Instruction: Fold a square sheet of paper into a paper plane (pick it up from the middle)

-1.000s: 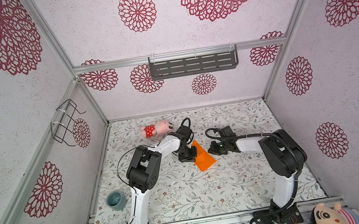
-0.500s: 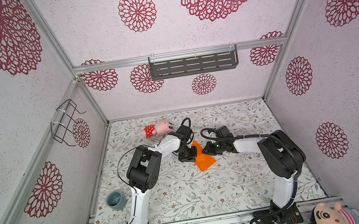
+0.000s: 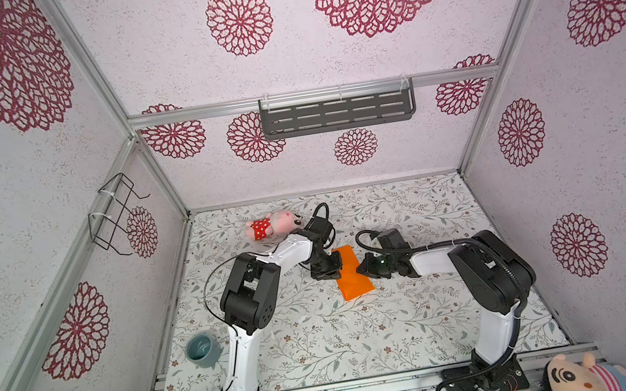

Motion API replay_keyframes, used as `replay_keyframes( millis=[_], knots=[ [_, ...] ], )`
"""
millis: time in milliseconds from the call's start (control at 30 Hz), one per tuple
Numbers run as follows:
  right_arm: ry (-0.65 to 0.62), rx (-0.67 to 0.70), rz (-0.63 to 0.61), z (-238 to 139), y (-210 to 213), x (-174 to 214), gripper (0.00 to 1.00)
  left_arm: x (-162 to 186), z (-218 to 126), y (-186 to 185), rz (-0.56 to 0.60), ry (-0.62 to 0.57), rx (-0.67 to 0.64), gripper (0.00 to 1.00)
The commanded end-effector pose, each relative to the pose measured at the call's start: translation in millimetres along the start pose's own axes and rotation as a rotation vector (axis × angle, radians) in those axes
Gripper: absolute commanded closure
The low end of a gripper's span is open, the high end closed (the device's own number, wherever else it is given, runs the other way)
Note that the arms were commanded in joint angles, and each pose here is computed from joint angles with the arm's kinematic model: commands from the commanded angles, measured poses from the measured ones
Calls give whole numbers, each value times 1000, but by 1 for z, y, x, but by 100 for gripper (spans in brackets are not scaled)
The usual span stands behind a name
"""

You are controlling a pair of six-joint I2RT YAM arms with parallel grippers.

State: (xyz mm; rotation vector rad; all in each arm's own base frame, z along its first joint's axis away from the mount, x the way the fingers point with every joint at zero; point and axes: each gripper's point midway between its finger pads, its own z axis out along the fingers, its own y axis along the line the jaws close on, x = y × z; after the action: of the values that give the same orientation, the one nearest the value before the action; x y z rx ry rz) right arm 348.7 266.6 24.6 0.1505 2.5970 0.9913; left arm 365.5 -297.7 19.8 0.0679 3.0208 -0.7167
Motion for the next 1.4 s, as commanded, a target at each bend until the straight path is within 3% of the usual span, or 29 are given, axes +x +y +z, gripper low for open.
replay_keyframes(
  millis=[0, 200, 333, 667, 1367],
  knots=[
    [-38, 64, 170, -1, -3, 12, 91, -23, -37, -33, -36, -127, 157, 79],
    [-84, 88, 321, 6, -2, 19, 92, -7, -67, -31, -85, -216, 187, 71],
    [-83, 100, 333, 7, -5, 21, 92, 17, -58, -36, -92, -141, 223, 70],
    [-51, 137, 320, 7, -14, 29, 92, 40, -9, -12, -129, 3, 89, 84],
    [-16, 225, 319, 8, -35, 42, 92, 68, 8, 31, -94, 106, -148, 92]
  ],
)
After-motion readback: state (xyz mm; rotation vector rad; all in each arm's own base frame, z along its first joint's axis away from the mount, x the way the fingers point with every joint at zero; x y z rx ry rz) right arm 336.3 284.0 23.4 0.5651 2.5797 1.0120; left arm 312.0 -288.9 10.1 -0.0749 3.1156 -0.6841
